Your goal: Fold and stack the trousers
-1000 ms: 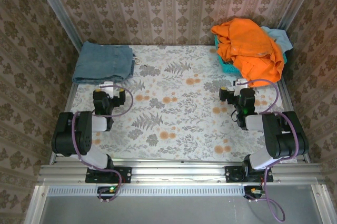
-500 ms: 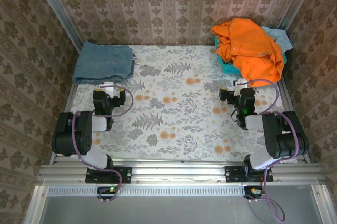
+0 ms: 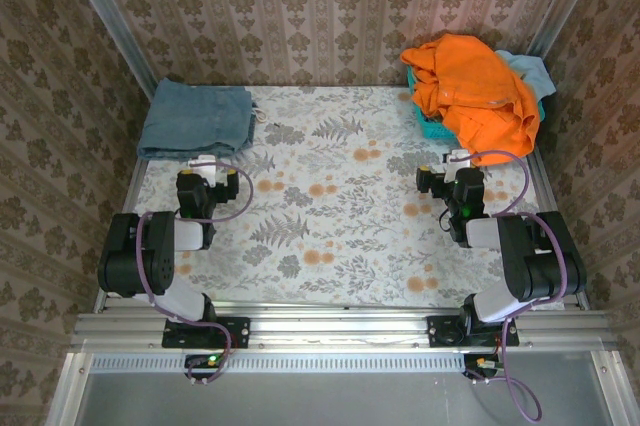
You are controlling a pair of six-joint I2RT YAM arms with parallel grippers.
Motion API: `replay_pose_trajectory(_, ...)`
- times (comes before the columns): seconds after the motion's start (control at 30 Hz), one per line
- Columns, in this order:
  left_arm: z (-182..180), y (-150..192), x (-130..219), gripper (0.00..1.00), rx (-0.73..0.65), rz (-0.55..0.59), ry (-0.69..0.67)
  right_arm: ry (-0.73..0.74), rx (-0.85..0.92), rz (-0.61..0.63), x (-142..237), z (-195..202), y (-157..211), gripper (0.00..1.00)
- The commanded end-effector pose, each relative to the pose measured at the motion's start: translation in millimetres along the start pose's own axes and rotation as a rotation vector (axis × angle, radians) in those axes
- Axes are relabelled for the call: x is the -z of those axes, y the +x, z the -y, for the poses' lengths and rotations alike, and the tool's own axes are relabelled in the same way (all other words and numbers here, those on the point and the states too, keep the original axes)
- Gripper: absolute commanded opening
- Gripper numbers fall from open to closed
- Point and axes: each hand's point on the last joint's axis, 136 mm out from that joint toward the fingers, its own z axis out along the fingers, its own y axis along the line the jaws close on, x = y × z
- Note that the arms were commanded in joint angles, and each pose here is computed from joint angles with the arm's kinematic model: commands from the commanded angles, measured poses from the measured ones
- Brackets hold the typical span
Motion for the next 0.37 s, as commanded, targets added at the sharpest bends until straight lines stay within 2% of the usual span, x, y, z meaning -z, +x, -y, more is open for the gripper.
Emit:
replay_pose_trajectory(0.0, 4.6, -7.1, 0.8, 1.0, -0.019, 0.022, 0.019, 0.002, -0.011, 0.016, -1.1, -0.7, -5.2, 1.0)
replay_pose_trajectory(0.33, -3.1, -6.6, -0.5, 1.0, 0.005, 0.014, -0.01, 0.001, -0.01, 0.01, -1.3, -0.9, -3.3, 1.0)
